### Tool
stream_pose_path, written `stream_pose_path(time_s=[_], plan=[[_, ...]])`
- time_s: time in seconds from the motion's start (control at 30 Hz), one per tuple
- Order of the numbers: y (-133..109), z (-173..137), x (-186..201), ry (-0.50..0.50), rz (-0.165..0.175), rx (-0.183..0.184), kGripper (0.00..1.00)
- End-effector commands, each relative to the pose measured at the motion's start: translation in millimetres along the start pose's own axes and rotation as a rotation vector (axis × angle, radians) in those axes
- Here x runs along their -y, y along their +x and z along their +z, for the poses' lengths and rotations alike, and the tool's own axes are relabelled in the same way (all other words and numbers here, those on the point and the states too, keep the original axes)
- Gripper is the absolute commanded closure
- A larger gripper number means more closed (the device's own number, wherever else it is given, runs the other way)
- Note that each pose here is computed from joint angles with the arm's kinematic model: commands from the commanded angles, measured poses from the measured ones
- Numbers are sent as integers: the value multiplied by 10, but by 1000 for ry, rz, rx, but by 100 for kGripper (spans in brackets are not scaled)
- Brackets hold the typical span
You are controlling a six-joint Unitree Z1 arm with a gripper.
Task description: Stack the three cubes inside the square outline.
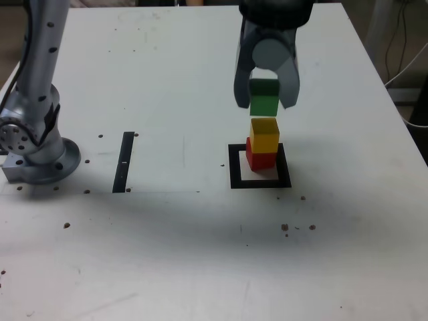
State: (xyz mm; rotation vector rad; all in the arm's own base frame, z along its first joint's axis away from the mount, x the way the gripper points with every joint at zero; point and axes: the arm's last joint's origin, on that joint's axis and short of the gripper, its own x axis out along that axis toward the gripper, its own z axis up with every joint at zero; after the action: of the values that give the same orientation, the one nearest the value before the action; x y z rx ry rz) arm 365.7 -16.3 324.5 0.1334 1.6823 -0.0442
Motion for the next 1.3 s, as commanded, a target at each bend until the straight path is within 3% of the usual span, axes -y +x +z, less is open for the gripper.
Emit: stream_pose_path(time_s=[0.0, 0.37, 0.7, 1.03, 1.27], plan=[[32, 12, -2, 0, -6, -11, 80], [128, 89, 12, -1, -33, -20, 80], [159, 88, 0, -12, -9, -27, 78], [195, 82, 8, -23, -23, -38, 74], [243, 103, 12, -24, -30, -46, 65]])
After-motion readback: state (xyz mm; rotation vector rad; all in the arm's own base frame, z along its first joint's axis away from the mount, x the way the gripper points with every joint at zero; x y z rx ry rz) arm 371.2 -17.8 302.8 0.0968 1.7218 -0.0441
